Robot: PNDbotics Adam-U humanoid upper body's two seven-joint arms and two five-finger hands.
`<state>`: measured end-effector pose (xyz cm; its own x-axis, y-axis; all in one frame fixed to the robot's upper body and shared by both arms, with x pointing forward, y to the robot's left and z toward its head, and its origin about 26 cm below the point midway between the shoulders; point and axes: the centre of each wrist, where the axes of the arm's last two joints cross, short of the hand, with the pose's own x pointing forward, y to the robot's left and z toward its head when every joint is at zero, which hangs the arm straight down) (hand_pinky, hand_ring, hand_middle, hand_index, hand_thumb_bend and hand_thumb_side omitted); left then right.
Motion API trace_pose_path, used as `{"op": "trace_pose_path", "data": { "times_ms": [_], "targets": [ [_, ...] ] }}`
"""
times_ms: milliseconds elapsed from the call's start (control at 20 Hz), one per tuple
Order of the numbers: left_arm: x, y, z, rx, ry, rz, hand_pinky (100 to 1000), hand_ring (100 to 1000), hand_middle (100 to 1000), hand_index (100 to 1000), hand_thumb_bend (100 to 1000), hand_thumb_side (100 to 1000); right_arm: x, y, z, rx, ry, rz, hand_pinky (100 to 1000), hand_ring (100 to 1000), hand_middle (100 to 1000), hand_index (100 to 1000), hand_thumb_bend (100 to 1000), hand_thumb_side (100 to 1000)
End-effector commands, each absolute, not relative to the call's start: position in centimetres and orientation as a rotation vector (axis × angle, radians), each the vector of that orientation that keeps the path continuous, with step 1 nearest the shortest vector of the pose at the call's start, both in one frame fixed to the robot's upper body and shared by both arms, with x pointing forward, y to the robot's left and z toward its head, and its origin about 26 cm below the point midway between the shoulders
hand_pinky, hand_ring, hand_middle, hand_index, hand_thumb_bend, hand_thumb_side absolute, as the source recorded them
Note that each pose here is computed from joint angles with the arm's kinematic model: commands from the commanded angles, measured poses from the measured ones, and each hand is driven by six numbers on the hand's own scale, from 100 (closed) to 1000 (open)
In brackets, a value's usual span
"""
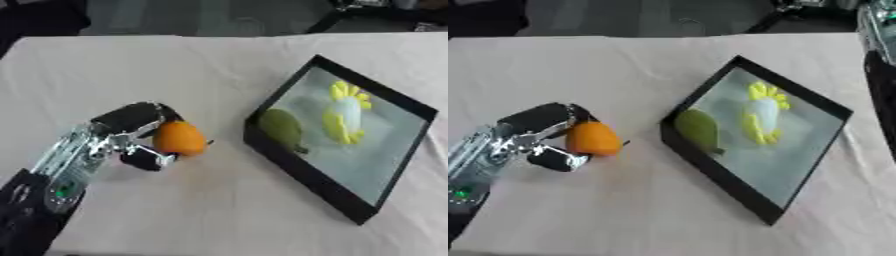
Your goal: Pick up objects on the table and place them in the box.
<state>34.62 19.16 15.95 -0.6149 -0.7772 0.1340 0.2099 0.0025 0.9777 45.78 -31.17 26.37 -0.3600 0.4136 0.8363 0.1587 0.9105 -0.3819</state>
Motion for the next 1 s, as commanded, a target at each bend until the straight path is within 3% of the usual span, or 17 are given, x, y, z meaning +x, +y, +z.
{"op": "trace_pose_path", "data": {
  "times_ms": [50,400,1000],
  "targets": [
    [34.2,19.5,18.7,0.657,-1.634,-1.683,618,579,523,621,100,115,45.5,-32.1,28.0,-0.451,-1.970,0.285,967,856,768,816,100,603],
    [33.0,17.2,24.0,0.647,-1.873,-1.686,583,520,464,497,100,100,45.4,-32.0,28.7,-0.444,-1.994,0.276,967,856,769,816,100,591],
    [31.5,12.4,30.3,0.598,-2.135,-1.696,577,487,427,451,100,100,45.0,-30.8,31.5,-0.395,-2.089,0.257,965,856,769,816,100,570]
  ]
}}
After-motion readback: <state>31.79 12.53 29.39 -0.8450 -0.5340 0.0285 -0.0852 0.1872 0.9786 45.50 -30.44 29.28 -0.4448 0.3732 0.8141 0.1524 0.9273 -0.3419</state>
